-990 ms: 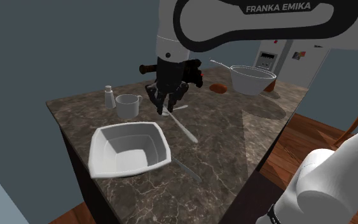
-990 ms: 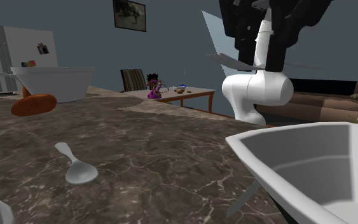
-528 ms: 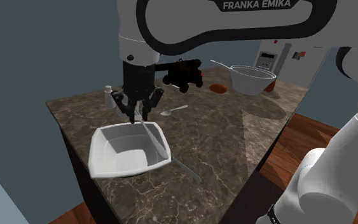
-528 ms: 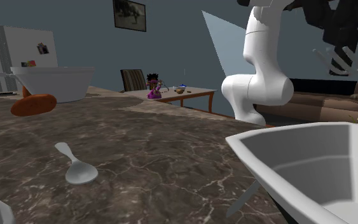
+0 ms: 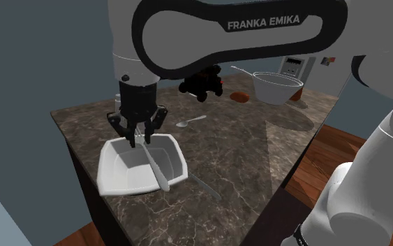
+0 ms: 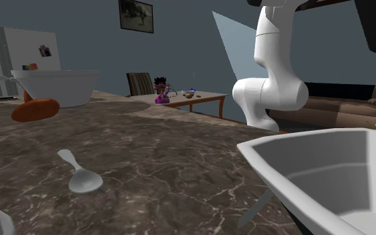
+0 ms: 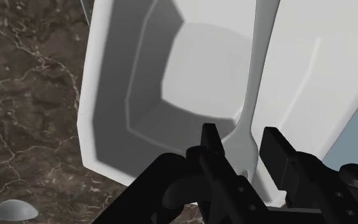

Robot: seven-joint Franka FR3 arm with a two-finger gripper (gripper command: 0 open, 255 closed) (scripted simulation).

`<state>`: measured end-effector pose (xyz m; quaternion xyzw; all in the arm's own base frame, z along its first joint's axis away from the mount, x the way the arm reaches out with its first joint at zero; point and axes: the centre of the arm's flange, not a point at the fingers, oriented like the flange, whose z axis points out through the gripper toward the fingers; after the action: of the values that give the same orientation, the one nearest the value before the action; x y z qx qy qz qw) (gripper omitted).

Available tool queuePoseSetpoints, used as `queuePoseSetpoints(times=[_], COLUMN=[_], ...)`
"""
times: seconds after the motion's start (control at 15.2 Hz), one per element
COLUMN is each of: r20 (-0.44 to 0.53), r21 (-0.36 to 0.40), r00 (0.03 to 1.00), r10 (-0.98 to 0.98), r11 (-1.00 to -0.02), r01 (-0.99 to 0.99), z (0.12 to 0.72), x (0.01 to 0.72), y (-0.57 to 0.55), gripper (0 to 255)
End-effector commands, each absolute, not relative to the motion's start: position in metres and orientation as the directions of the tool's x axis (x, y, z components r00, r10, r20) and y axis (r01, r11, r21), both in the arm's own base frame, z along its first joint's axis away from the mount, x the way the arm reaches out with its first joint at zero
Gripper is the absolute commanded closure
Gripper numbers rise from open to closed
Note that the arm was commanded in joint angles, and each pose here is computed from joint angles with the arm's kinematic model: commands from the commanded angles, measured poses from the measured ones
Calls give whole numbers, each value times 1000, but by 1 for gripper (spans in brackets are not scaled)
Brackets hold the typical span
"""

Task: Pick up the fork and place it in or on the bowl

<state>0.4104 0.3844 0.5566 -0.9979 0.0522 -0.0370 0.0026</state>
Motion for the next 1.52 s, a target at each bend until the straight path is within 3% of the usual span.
queuePoseSetpoints(times=[0.0, 0.4, 0.92, 0.99, 1.32, 1.45], r20=[74, 74, 74, 74, 74, 74], r21=[-9, -9, -9, -9, -9, -9], r00=[992, 992, 992, 992, 992, 992], r10=[-104, -104, -104, -104, -104, -104], r11=[-995, -995, -995, -995, -995, -995], r01=[-104, -104, -104, -104, -104, -104], z=[545, 509, 509, 509, 509, 535], x=[411, 411, 411, 411, 411, 409], y=[384, 384, 384, 384, 384, 384], gripper=[255, 255, 255, 0, 0, 0])
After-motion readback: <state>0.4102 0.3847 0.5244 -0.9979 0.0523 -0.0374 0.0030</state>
